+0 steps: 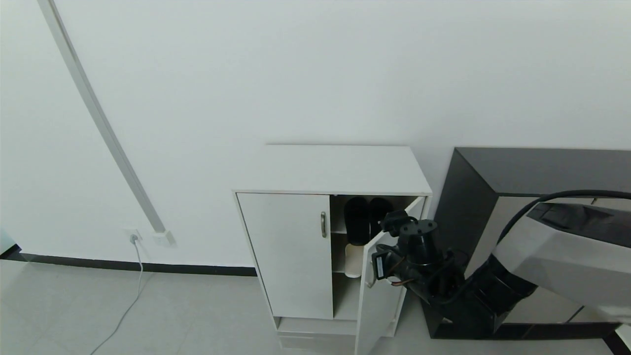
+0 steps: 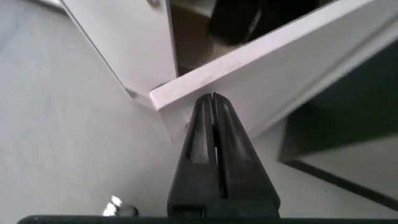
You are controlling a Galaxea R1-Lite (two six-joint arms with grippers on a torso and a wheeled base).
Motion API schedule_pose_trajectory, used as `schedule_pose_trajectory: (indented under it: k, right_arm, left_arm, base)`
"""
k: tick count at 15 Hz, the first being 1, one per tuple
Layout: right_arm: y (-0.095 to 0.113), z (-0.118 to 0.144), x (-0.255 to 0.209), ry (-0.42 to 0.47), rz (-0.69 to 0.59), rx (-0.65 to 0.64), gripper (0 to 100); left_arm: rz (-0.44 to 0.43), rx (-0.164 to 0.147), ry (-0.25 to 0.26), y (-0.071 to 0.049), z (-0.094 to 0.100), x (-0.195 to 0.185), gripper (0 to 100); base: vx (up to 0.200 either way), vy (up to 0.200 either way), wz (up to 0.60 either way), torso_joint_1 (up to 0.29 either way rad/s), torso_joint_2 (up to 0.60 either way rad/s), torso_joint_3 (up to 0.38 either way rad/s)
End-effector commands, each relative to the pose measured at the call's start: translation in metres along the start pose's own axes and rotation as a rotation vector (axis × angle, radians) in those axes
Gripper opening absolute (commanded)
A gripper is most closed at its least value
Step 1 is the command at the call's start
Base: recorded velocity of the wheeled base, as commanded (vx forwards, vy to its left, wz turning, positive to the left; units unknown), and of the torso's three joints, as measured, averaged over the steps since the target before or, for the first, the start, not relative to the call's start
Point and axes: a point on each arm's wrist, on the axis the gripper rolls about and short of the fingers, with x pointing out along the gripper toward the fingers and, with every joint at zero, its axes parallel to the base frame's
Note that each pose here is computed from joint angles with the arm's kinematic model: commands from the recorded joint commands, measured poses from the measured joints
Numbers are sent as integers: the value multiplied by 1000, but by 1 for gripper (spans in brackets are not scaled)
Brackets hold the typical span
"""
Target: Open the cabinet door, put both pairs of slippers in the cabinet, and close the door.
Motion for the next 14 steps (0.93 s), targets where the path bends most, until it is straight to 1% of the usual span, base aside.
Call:
schedule_pose_trajectory:
  k: [1,2,4,6,8,9,11,14]
  right_arm:
    - [0,-7,16,-31,24,43,0]
    - [0,-4,15,-76,61,65,0]
    - [-4,-5,5,-121,117,71,0]
    - [-12,-10,-6,-130,196,69,0]
    - [-22,-23,-17,-115,281,56,0]
    - [-25,-28,-21,-119,298,56,0]
    - [-29,-42,-37,-104,299,41,0]
    - [-31,-47,-47,-110,300,28,0]
  left_arm:
    - [0,0,0,0,0,0,0]
    - [0,0,0,0,0,0,0]
    - [0,0,0,0,0,0,0]
    - [0,0,0,0,0,0,0]
    - [0,0,0,0,0,0,0]
    - [0,1,0,0,0,0,0]
    - [0,3,0,0,0,0,0]
    - [0,3,0,0,0,0,0]
  base:
    - [0,0,0,0,0,0]
    - [0,0,0,0,0,0]
    - [0,0,0,0,0,0]
    - [0,0,0,0,0,0]
    - [0,0,0,0,0,0]
    - [0,0,0,0,0,0]
    - [200,0,0,0,0,0]
    - [200,0,0,-4,-1,4]
